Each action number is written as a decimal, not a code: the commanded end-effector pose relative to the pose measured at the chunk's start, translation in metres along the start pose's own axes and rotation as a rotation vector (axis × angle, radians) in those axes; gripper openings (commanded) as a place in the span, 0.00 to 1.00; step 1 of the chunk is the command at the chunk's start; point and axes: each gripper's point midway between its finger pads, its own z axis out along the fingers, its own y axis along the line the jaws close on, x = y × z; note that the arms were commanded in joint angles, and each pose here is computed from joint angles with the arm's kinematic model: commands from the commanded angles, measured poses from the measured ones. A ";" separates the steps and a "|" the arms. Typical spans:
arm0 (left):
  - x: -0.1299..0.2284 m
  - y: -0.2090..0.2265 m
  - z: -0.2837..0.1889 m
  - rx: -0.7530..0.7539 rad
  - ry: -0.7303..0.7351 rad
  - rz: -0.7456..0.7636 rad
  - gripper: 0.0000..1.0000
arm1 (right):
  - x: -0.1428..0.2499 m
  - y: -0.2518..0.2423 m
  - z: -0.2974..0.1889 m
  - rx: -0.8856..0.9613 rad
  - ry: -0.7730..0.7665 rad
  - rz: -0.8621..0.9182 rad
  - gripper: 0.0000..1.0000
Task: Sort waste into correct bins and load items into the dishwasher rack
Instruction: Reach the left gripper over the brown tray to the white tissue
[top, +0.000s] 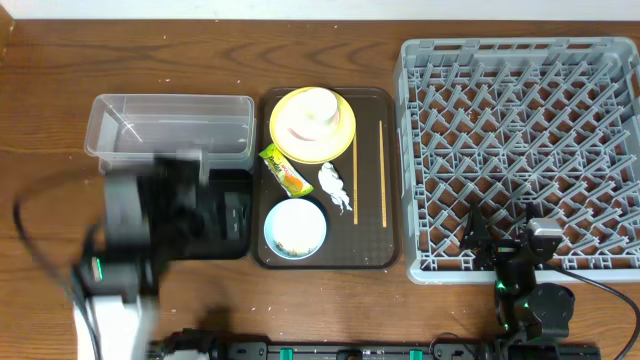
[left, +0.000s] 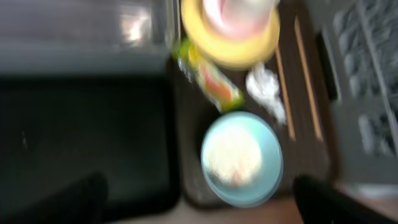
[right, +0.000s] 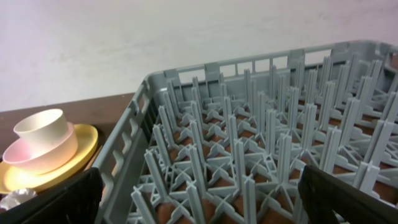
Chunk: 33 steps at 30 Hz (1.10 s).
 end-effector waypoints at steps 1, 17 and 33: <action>-0.032 -0.008 0.001 0.032 0.122 -0.042 0.98 | 0.000 -0.002 0.000 0.004 -0.002 -0.004 0.99; -0.041 -0.019 0.055 -0.115 0.330 -0.187 0.27 | 0.000 -0.002 0.000 0.004 -0.002 -0.004 0.99; -0.044 -0.107 0.105 -0.014 0.198 -0.036 0.34 | 0.000 -0.002 0.000 0.004 -0.002 -0.004 0.99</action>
